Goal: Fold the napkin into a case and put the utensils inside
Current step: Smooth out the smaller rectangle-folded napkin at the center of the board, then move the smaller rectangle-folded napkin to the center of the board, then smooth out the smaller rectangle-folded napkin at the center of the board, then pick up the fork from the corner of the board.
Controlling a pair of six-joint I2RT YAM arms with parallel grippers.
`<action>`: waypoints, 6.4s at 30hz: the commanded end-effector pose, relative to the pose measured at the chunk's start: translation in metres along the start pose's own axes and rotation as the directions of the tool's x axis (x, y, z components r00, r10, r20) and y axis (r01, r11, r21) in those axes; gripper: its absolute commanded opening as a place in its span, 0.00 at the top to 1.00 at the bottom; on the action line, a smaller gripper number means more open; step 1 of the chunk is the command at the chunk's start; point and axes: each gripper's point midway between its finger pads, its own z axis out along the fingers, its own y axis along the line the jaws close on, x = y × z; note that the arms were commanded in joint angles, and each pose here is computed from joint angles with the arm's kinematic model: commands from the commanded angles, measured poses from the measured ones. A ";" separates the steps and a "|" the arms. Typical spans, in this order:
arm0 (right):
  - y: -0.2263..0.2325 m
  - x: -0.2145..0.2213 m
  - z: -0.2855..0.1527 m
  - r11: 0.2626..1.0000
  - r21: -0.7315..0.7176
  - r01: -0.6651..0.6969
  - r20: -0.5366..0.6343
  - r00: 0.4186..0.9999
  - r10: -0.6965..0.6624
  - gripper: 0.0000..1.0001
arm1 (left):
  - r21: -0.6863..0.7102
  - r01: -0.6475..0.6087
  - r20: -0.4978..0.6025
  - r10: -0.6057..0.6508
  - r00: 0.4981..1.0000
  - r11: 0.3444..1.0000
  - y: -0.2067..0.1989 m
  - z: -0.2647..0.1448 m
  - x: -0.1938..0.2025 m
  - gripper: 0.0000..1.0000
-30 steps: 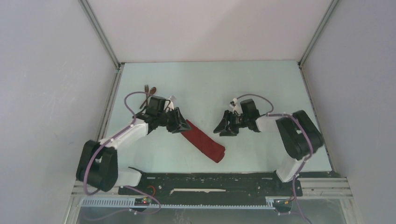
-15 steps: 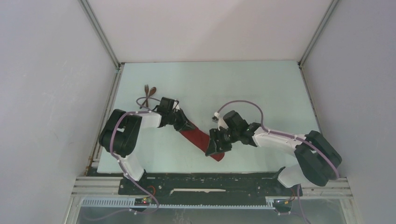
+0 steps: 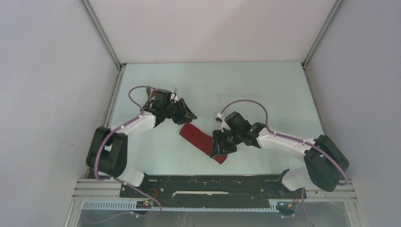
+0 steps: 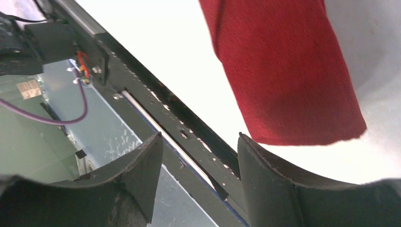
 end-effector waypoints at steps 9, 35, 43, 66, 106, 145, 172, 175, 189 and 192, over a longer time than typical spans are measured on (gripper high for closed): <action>-0.011 -0.003 0.038 1.000 -0.023 -0.002 -0.011 1.000 0.002 0.33 | -0.071 0.081 0.052 -0.077 0.996 0.994 0.046 0.005 0.020 0.51; -0.050 -0.068 0.003 0.999 0.048 0.021 0.033 0.999 -0.022 0.41 | -0.103 0.086 0.064 -0.080 0.995 0.991 0.041 -0.034 0.060 0.38; -0.044 -0.051 0.026 0.998 -0.004 -0.061 0.032 0.998 0.061 0.63 | -0.130 0.109 0.042 -0.104 0.994 0.986 0.046 0.020 0.032 0.63; -0.113 -0.226 0.041 0.978 0.024 -0.206 0.344 0.920 0.186 0.61 | 0.070 0.140 0.073 -0.145 0.987 0.988 -0.035 0.136 -0.144 0.64; -0.086 -0.249 0.014 0.852 -0.436 -0.291 0.283 0.854 0.436 0.55 | 0.120 0.080 -0.048 -0.075 0.996 0.990 -0.011 0.079 -0.050 0.69; 0.000 -0.105 -0.047 0.995 -0.047 0.094 0.209 0.974 -0.082 0.28 | -0.687 -0.049 0.079 0.142 0.987 0.725 0.157 -0.137 -0.162 0.16; -0.010 -0.103 -0.086 0.988 -0.129 0.084 0.314 0.949 -0.040 0.29 | -0.710 -0.347 -0.237 0.256 0.937 0.613 0.230 -0.104 -0.201 0.55; -0.011 -0.103 -0.087 0.989 -0.121 0.085 0.317 0.948 -0.043 0.30 | -0.677 -0.367 -0.242 0.278 0.930 0.638 0.224 -0.095 -0.206 0.63; -0.011 -0.100 -0.101 0.992 -0.091 0.087 0.356 0.933 -0.049 0.30 | -0.697 -0.396 -0.246 0.319 0.915 0.598 0.211 -0.095 -0.209 1.00; -0.016 -0.101 -0.102 0.994 -0.068 0.090 0.370 0.927 -0.058 0.30 | -0.742 -0.391 -0.180 0.400 0.899 0.544 0.179 -0.117 -0.216 1.00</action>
